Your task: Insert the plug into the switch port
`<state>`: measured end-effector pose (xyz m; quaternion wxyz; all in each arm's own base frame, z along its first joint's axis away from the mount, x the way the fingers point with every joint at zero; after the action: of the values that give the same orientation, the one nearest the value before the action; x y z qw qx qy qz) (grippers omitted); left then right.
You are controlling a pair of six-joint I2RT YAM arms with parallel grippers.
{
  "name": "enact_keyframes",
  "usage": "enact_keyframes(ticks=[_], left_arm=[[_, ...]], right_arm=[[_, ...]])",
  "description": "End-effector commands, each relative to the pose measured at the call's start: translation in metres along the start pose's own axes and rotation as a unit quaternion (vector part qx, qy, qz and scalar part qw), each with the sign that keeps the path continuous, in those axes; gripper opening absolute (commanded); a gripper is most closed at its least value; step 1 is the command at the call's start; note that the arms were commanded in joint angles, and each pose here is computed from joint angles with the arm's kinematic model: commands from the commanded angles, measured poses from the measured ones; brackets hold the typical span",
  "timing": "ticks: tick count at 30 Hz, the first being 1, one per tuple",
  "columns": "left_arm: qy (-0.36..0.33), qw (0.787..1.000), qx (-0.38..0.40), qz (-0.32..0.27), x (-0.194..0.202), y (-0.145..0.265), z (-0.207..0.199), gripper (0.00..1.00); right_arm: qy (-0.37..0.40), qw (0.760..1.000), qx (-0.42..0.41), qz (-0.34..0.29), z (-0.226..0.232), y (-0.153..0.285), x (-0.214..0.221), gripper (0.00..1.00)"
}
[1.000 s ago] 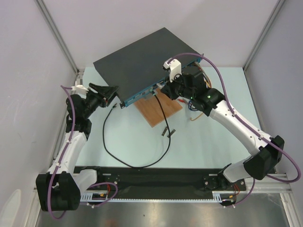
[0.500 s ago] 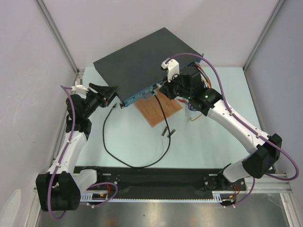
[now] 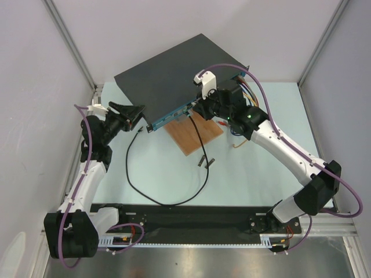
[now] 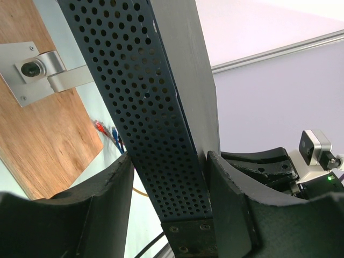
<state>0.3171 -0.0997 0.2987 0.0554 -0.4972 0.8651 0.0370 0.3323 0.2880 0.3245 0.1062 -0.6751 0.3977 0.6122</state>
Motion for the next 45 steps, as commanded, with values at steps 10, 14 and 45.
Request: enact_keyframes(ticks=[10, 14, 45], left_arm=[[-0.033, 0.999, 0.011, 0.022, 0.010, -0.002, -0.001, 0.00], [-0.033, 0.999, 0.012, 0.021, 0.009, -0.003, -0.001, 0.00], [-0.041, 0.999, 0.011, 0.023, 0.009, -0.004, -0.004, 0.00]], right_arm=[[0.047, 0.995, -0.014, -0.085, 0.001, -0.002, -0.044, 0.15], [0.047, 0.996, -0.017, -0.075, 0.001, 0.010, -0.039, 0.35], [-0.007, 0.998, -0.069, -0.011, -0.008, 0.025, -0.019, 0.19]])
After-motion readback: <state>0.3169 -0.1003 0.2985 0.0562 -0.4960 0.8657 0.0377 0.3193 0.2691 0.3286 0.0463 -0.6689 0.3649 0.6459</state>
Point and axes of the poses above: each gripper's point midway between its finger pads, its own y axis back along the fingers, its own z axis along the line the jaws close on, x = y × z, the point moved 3 cm from there along y, back along the fingers, and after that the axes turned 12 degrees about y, right-handed, at the moved point
